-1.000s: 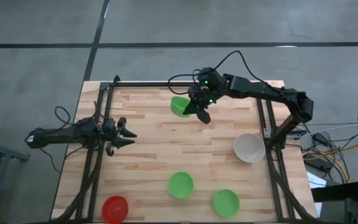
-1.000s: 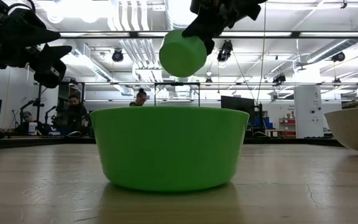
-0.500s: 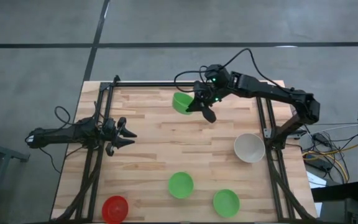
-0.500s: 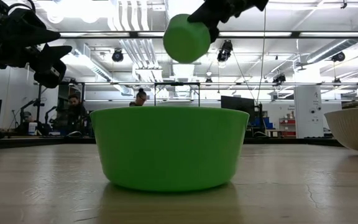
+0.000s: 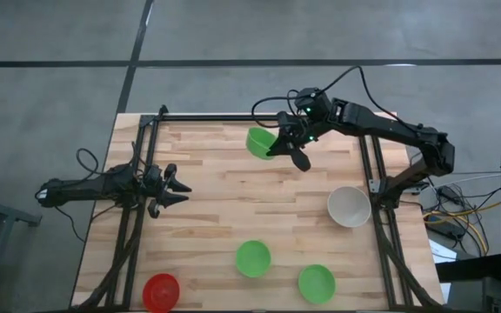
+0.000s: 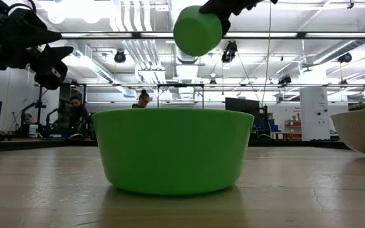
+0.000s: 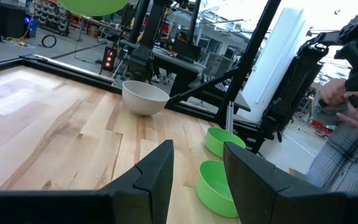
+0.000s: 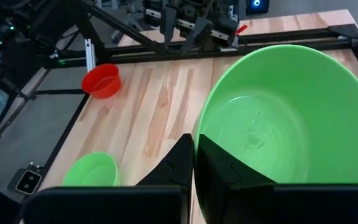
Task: Nest bowls inside each other
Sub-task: Stack the top green bowl on top of the white bowl
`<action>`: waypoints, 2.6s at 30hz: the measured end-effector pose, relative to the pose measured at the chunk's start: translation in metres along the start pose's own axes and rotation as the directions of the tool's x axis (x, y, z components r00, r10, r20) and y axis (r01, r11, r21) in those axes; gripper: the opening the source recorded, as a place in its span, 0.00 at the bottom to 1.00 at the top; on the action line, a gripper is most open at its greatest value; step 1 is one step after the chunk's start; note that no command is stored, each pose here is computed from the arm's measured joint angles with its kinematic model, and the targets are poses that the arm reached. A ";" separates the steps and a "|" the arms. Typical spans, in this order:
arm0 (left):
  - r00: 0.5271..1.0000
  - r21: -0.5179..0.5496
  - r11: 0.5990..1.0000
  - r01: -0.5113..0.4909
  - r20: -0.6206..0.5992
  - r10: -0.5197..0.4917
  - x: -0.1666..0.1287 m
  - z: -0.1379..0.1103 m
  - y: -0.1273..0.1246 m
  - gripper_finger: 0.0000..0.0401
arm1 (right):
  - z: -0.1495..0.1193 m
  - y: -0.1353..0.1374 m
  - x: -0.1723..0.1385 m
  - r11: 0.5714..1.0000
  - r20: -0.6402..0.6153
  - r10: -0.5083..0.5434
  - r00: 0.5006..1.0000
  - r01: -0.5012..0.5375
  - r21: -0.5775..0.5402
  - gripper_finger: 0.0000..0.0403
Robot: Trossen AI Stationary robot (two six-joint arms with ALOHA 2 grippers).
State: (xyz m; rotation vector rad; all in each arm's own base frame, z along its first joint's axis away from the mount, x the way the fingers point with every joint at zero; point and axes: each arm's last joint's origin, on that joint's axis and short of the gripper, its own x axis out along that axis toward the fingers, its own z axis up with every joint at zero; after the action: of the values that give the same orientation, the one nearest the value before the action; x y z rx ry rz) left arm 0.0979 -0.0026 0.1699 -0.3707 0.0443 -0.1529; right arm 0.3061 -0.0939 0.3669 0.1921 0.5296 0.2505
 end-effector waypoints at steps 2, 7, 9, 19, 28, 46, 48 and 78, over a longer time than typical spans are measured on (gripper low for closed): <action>1.000 0.000 1.000 0.000 0.000 0.000 0.000 0.000 0.000 0.36 | 0.001 0.002 -0.003 1.000 0.003 0.000 1.000 0.000 -0.003 0.02; 1.000 0.000 1.000 0.000 0.000 0.000 0.000 0.000 0.000 0.36 | 0.003 0.008 -0.013 1.000 0.026 -0.002 1.000 0.003 -0.022 0.02; 1.000 0.000 1.000 0.000 0.000 0.000 0.000 0.000 0.000 0.36 | 0.004 0.011 -0.018 1.000 0.038 -0.002 0.999 0.004 -0.030 0.02; 1.000 0.000 1.000 0.000 0.000 0.000 0.000 0.000 0.000 0.36 | 0.000 0.021 -0.031 0.999 0.059 -0.002 0.998 0.004 -0.046 0.02; 1.000 0.000 1.000 0.000 0.000 0.000 0.000 0.000 0.000 0.36 | -0.015 0.031 -0.044 0.997 0.118 -0.010 0.993 0.019 -0.076 0.02; 1.000 0.000 1.000 0.000 0.000 0.000 0.000 0.000 0.000 0.36 | -0.059 0.049 -0.067 0.995 0.219 -0.042 0.975 0.061 -0.080 0.02; 1.000 0.000 1.000 0.000 0.000 0.000 0.000 0.000 0.000 0.36 | -0.066 0.051 -0.070 0.995 0.241 -0.060 0.969 0.078 -0.067 0.02; 1.000 0.000 1.000 0.000 0.000 0.000 0.000 0.000 0.000 0.36 | -0.115 0.076 -0.111 0.969 0.130 -0.234 0.964 0.220 0.110 0.02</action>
State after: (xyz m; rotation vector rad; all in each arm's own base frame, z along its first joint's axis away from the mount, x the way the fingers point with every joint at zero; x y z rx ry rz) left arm 0.0979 -0.0026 0.1699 -0.3707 0.0440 -0.1530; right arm 0.1394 -0.0396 0.3407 0.2378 0.4177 -0.0128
